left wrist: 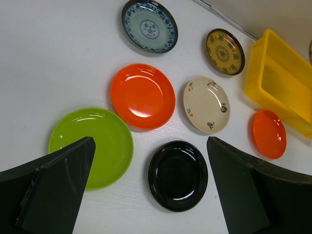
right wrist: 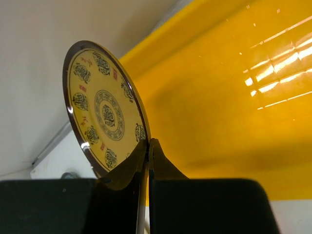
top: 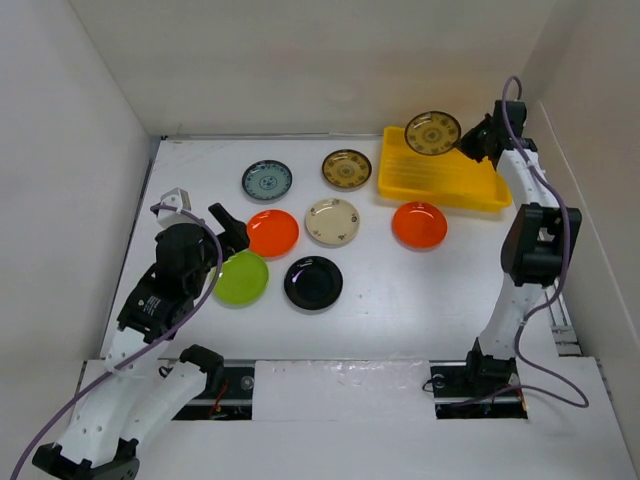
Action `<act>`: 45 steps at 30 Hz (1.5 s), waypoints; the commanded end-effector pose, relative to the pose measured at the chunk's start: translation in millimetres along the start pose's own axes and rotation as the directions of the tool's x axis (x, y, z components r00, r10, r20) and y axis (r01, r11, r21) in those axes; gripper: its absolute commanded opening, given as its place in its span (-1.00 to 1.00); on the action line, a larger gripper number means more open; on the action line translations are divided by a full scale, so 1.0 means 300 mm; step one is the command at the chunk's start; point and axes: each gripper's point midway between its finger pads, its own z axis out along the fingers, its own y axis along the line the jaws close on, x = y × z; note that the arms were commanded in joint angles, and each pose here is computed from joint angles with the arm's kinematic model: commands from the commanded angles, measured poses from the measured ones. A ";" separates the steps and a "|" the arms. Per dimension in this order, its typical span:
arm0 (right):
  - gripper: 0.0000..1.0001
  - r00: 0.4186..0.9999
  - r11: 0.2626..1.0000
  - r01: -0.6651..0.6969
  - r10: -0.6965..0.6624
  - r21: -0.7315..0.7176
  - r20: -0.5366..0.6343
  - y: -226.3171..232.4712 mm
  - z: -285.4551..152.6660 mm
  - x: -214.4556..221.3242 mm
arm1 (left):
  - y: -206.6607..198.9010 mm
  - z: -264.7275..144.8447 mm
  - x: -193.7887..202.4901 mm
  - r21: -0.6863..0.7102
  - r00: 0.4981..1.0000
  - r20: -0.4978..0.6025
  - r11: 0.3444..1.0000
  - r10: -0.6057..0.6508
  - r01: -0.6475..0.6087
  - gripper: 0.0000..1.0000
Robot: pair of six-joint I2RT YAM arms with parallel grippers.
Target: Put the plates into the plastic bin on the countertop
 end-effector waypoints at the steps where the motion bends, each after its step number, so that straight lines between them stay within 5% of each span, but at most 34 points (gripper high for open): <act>1: -1.00 0.992 0.998 0.007 -0.014 -0.056 -0.129 0.029 0.061 0.048 | -0.021 0.008 -0.017 0.026 1.000 0.017 1.000 0.003 -0.003 1.00; 8: -1.00 0.988 0.996 -0.001 -0.013 -0.091 -0.155 0.020 0.144 0.101 | -0.021 0.028 0.003 0.018 1.000 -0.010 1.000 0.023 -0.023 1.00; 10: -0.34 0.983 0.996 0.012 -0.029 -0.091 -0.182 0.015 0.174 0.134 | -0.021 0.028 0.003 0.018 1.000 -0.011 1.000 0.023 -0.023 1.00; 11: 0.16 0.979 0.995 0.031 -0.049 -0.096 -0.196 0.028 0.178 0.157 | -0.021 0.028 0.003 0.018 1.000 -0.011 1.000 0.023 -0.023 1.00; 14: 0.32 0.982 0.988 0.041 -0.067 -0.147 -0.175 0.079 0.158 0.150 | -0.021 0.028 0.003 0.018 1.000 -0.011 1.000 0.023 -0.023 1.00; 15: 0.99 0.983 0.992 0.027 -0.049 -0.123 -0.179 0.051 0.153 0.168 | -0.021 0.028 0.003 0.018 1.000 -0.011 1.000 0.023 -0.023 1.00; 20: 1.00 0.998 0.997 0.033 -0.038 -0.075 -0.058 0.074 -0.044 0.095 | -0.021 0.028 0.003 0.018 1.000 -0.011 1.000 0.023 -0.023 1.00; 26: 1.00 0.997 0.999 -0.037 0.034 -0.031 -0.066 -0.071 -0.271 0.323 | -0.023 0.015 -0.008 0.028 1.000 0.003 0.999 0.016 -0.016 1.00; 32: 0.92 0.974 0.990 -0.135 0.138 0.031 -0.182 -0.303 -0.272 0.556 | -0.037 0.014 -0.008 0.050 1.000 0.000 0.999 0.022 -0.022 1.00; 37: 0.78 0.964 0.985 -0.149 0.164 0.086 -0.208 -0.402 -0.222 0.614 | -0.037 0.014 -0.008 0.050 1.000 0.000 0.999 0.022 -0.022 1.00; 45: 0.21 0.955 0.986 -0.133 0.155 0.103 -0.252 -0.459 -0.186 0.619 | -0.038 -0.001 -0.019 0.061 1.000 0.015 0.998 0.015 -0.016 1.00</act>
